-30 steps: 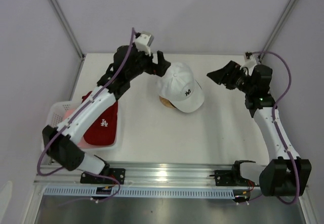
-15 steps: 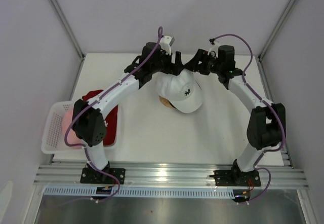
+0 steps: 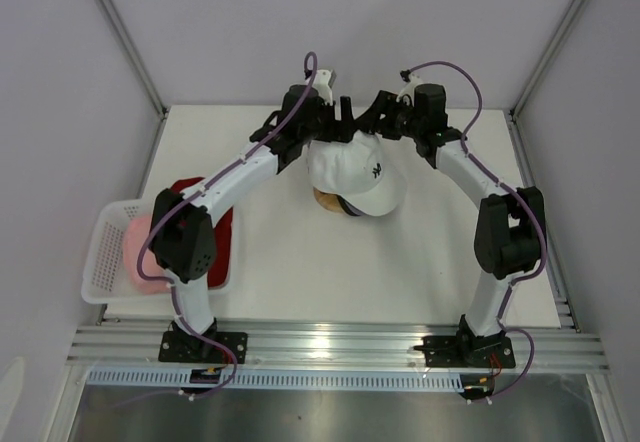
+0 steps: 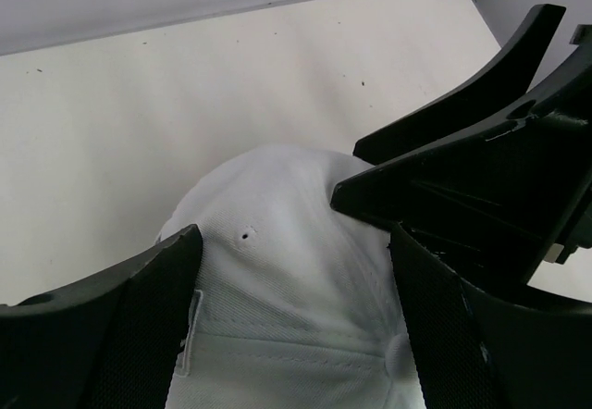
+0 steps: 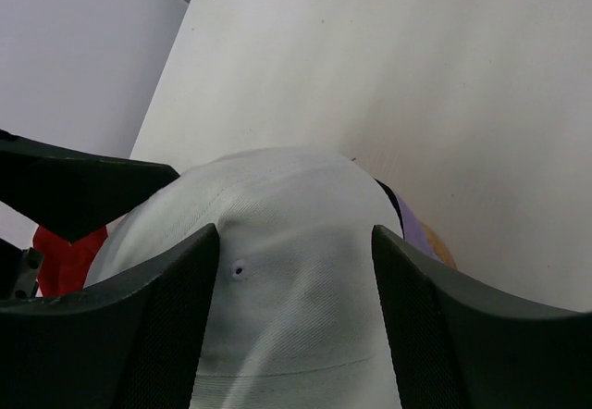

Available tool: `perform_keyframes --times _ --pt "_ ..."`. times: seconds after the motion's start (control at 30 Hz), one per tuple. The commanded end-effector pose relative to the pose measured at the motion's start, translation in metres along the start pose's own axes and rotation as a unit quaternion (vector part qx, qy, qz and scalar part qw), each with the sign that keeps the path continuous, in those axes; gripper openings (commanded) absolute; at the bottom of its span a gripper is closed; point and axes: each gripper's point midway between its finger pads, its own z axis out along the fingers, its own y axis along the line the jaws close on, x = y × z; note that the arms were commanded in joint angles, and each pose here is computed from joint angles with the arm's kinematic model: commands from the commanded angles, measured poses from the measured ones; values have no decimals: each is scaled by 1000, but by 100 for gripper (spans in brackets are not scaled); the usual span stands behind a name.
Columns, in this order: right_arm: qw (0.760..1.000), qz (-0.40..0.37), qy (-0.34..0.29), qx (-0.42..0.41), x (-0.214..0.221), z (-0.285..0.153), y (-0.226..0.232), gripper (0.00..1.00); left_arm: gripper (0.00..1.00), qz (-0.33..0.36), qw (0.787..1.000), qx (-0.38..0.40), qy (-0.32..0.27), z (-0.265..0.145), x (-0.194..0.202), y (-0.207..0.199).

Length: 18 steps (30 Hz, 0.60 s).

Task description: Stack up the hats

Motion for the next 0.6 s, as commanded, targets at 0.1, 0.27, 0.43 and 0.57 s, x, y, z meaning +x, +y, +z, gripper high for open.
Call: perform_keyframes --times 0.1,0.27,0.43,0.57 --pt "998 -4 43 44 29 -7 -7 70 87 -17 998 -11 53 -25 32 7" --pt "998 -34 2 60 -10 -38 14 79 95 -4 1000 -1 11 -64 2 5" --pt "992 -81 -73 65 -64 -82 40 89 100 -12 998 5 -67 -130 -52 9" --pt "987 -108 -98 74 -93 -106 50 92 99 -19 992 -69 -107 -182 -56 40"
